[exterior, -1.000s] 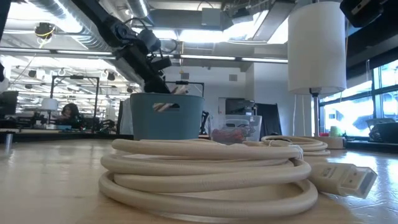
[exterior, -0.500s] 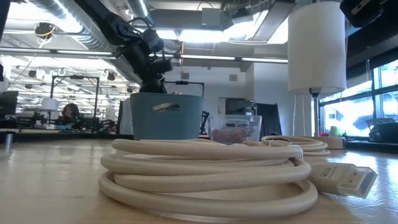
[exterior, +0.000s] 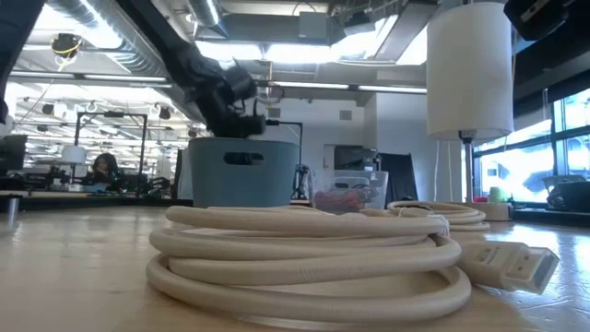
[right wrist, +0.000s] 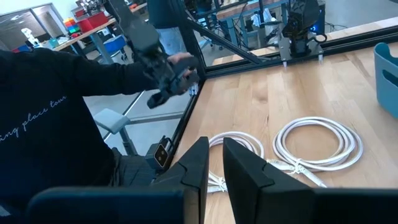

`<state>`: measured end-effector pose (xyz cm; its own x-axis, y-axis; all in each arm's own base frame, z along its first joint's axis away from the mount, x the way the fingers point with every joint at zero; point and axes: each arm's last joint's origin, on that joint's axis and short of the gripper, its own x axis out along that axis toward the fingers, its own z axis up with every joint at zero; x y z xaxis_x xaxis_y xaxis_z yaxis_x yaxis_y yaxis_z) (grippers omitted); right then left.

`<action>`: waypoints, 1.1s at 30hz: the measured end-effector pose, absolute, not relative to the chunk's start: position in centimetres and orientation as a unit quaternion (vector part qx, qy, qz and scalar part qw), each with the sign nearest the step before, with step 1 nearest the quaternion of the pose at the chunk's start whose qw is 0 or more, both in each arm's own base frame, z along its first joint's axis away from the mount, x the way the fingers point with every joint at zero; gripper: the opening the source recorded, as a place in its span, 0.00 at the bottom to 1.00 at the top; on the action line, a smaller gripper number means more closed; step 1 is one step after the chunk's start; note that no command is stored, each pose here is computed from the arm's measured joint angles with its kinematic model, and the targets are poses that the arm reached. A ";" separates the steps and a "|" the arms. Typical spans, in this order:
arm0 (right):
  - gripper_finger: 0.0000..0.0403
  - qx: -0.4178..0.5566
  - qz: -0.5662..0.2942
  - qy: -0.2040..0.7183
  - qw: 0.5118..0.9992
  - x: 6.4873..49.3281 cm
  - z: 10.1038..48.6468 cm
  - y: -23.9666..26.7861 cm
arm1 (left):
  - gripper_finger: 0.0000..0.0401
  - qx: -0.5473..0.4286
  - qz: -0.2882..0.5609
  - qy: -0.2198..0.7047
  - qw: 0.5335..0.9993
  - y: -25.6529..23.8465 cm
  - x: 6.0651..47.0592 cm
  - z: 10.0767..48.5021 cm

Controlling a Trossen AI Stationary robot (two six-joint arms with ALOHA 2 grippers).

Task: Pick & Place USB Port
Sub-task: Put the bottom left white HDMI cable into the dark blue bin, then put the white HDMI cable into the dark blue bin

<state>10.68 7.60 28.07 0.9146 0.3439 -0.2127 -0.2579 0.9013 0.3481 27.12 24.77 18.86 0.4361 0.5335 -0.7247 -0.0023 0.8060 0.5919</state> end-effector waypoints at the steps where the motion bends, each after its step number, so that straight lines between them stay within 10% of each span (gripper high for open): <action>1: 0.13 0.158 0.156 0.136 0.966 10.7 28.1 7.6 | 0.07 0.260 0.162 0.511 0.803 24.9 27.3 18.4; 19: 0.13 0.158 0.156 0.136 0.965 10.7 28.1 7.6 | 0.08 0.261 0.133 0.580 0.760 26.9 30.6 16.0; 33: 0.13 0.158 0.156 0.136 0.965 10.7 28.1 7.6 | 0.38 0.265 0.165 0.581 0.752 26.6 30.7 17.0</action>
